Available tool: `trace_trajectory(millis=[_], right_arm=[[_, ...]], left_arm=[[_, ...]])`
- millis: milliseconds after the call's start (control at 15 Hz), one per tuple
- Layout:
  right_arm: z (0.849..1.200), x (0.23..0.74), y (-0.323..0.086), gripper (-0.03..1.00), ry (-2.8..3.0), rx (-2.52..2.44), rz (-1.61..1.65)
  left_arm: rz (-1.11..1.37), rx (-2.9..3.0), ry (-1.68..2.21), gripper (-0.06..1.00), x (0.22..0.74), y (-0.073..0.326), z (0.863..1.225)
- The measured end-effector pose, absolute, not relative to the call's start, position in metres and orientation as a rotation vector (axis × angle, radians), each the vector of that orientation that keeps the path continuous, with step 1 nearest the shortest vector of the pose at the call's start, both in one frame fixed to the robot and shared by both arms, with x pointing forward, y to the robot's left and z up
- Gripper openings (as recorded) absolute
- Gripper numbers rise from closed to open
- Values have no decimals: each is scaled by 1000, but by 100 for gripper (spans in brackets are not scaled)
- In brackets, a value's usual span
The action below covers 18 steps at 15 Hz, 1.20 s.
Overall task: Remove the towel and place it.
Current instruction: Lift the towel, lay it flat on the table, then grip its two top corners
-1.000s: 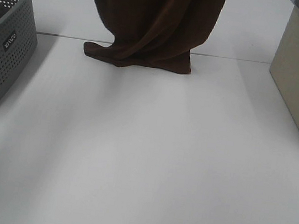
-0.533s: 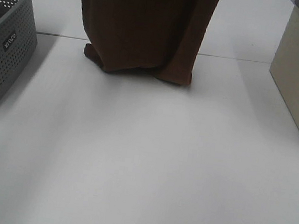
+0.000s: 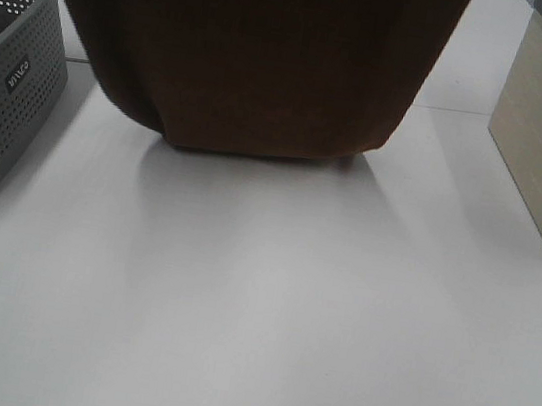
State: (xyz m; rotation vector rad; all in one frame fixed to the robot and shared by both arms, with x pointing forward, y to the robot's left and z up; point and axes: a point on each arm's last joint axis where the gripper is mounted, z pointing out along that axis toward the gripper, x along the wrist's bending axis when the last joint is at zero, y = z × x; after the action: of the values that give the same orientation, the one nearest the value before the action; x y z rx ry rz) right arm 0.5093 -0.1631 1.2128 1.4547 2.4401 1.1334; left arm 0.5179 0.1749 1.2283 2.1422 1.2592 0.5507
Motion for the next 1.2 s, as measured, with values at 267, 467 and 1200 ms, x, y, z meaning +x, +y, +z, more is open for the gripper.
trace_trajectory(millis=[267,467,1200], right_arm=[[1199,459,-179,1,2477,1491,1114],[1191,443,-184,1,2487,1519,1103],[1072,401,-193,1,2719,1939,772]], left_arm=[[342,2199,1285,0,459,189,1192],[247,2206,1297,0,443,191,1176],[-207,2368,1438,0,408,185,1074]])
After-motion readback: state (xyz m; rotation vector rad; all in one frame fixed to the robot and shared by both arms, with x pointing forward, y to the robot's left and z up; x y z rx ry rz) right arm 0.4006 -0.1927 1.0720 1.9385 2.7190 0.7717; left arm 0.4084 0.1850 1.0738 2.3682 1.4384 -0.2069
